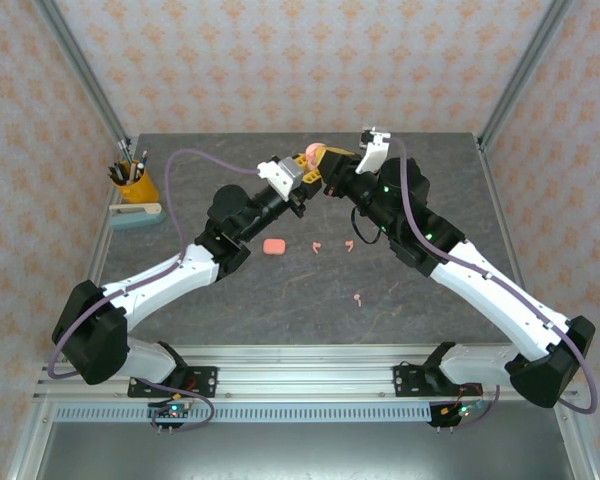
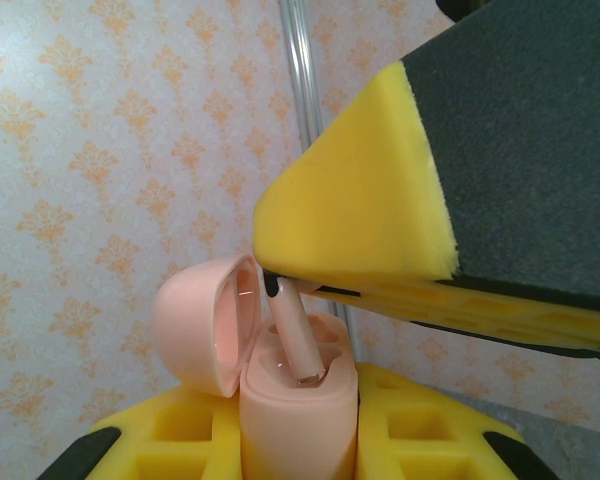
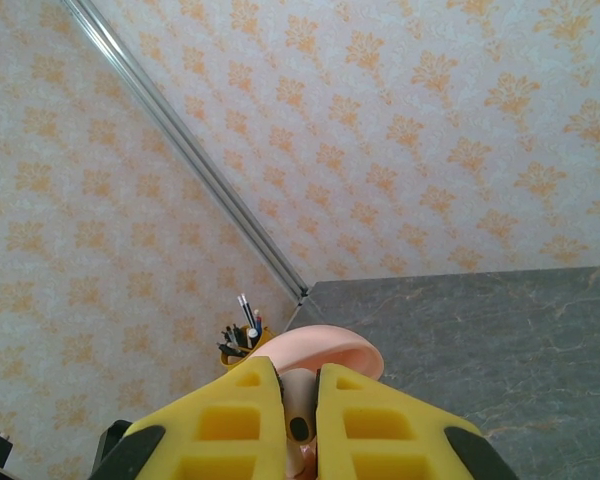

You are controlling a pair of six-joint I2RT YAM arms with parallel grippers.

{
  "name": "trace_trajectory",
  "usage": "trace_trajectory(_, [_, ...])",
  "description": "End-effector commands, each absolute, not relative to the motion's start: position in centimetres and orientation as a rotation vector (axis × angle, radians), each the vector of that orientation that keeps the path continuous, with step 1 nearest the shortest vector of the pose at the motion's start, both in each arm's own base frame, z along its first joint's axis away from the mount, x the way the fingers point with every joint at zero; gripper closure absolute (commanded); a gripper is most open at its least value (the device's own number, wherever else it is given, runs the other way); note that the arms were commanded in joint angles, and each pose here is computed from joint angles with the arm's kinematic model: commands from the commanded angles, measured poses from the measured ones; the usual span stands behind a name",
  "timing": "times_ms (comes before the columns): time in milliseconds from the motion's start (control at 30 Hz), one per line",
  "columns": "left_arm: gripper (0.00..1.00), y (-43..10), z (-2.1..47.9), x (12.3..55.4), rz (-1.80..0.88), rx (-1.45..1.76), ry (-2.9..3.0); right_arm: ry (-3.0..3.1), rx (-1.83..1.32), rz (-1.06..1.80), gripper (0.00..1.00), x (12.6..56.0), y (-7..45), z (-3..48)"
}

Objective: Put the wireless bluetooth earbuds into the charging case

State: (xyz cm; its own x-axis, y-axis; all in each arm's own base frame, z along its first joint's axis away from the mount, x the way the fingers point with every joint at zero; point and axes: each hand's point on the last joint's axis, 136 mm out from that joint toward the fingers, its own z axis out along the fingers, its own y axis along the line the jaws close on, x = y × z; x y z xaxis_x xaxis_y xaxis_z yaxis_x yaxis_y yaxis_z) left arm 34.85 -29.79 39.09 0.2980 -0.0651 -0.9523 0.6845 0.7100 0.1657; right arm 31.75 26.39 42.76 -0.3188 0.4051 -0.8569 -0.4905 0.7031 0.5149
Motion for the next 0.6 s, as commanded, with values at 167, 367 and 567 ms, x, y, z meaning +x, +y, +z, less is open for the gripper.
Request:
trace_trajectory(167, [1.0,-30.01,41.25,34.05,-0.571,0.618,1.111,1.677,-0.042,0.837,0.89,32.03,25.17,42.13])
trace_trajectory(367, [1.0,-30.06,41.02,34.07,-0.575,0.617,1.117,1.678,-0.037,0.831,0.89,32.15,25.03,42.08])
trace_trajectory(567, [1.0,-29.91,41.38,34.05,-0.571,0.611,1.11,1.701,-0.053,0.83,0.9,32.04,25.2,41.43])
